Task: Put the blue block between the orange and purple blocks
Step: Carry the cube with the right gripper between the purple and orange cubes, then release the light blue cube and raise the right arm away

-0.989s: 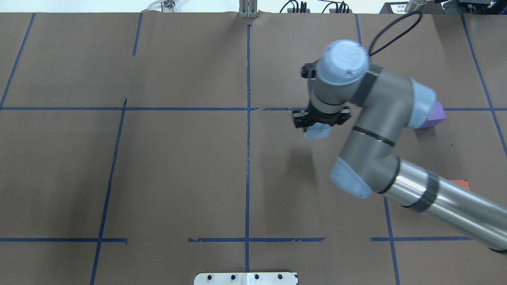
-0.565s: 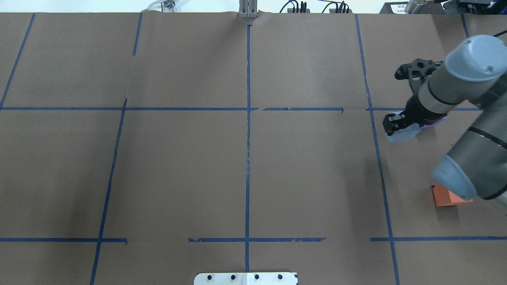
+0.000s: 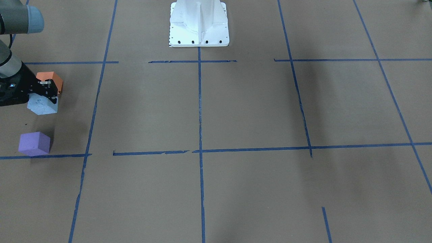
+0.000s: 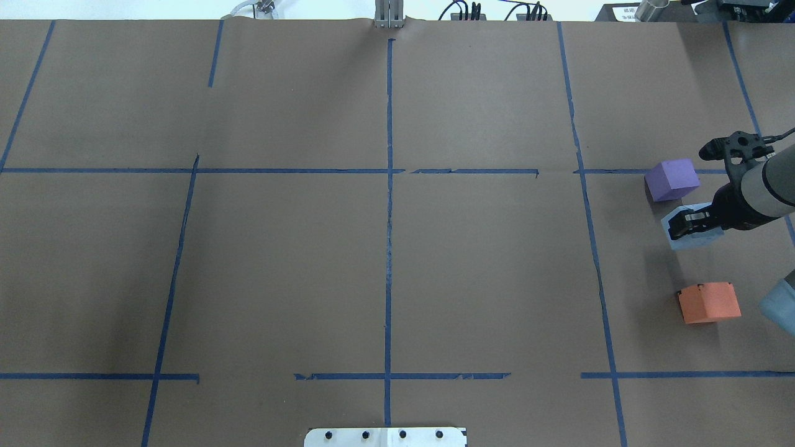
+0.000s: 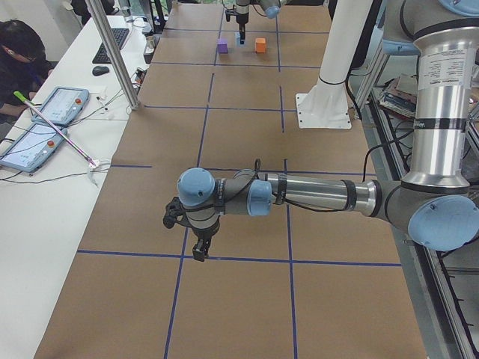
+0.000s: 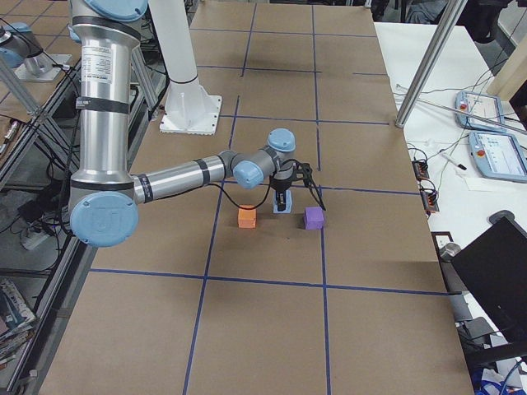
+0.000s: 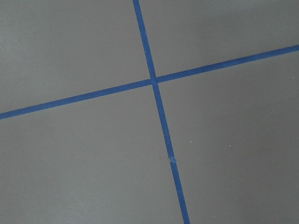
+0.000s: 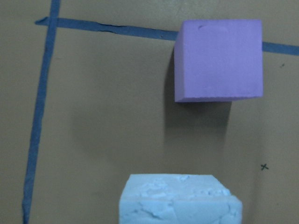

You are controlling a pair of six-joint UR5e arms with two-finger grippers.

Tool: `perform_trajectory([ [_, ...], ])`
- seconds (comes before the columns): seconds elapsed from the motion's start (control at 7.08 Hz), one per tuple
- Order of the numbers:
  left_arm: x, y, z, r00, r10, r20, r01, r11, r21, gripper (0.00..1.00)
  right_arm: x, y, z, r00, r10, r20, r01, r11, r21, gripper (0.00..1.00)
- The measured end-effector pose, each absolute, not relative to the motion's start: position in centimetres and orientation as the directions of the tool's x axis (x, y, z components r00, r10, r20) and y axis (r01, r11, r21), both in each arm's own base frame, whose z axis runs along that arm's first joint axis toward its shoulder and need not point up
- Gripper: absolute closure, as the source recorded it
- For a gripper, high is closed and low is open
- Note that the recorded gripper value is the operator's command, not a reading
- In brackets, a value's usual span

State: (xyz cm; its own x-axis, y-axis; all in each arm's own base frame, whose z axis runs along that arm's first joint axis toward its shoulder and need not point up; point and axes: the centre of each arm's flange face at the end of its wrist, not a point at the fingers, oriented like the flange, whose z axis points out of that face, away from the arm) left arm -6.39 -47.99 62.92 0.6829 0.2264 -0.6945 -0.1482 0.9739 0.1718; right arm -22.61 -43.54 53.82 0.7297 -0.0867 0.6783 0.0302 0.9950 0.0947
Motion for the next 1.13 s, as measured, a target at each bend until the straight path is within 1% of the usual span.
perform_trajectory([
  [0.14, -6.4, -48.0, 62.9, 0.683, 0.226, -0.695, -0.148, 0.974, 0.172, 0.00, -23.0, -43.9, 55.9, 0.715, -0.058, 0.697, -0.005, 0.996, 0.088, 0.64],
  [0.28, -6.4, -48.0, 62.9, 0.683, 0.227, -0.694, -0.148, 0.974, 0.172, 0.00, -23.2, -44.1, 57.4, 0.698, -0.042, 0.714, -0.029, 0.996, 0.087, 0.20],
  [0.42, -6.4, -48.0, 62.9, 0.683, 0.227, -0.694, -0.148, 0.974, 0.172, 0.00, -23.2, -44.1, 58.1, 0.691, -0.035, 0.722, -0.039, 0.996, 0.086, 0.00],
  [0.85, -6.4, -48.1, 62.8, 0.683, 0.227, -0.694, -0.147, 0.974, 0.173, 0.00, -23.4, -43.7, 58.4, 0.691, -0.035, 0.722, -0.037, 0.996, 0.083, 0.00],
  [1.13, -6.3, -48.0, 62.7, 0.669, 0.227, -0.708, -0.144, 0.974, 0.176, 0.00, -22.2, -43.9, 55.7, 0.707, -0.038, 0.706, -0.021, 0.997, 0.074, 0.00],
])
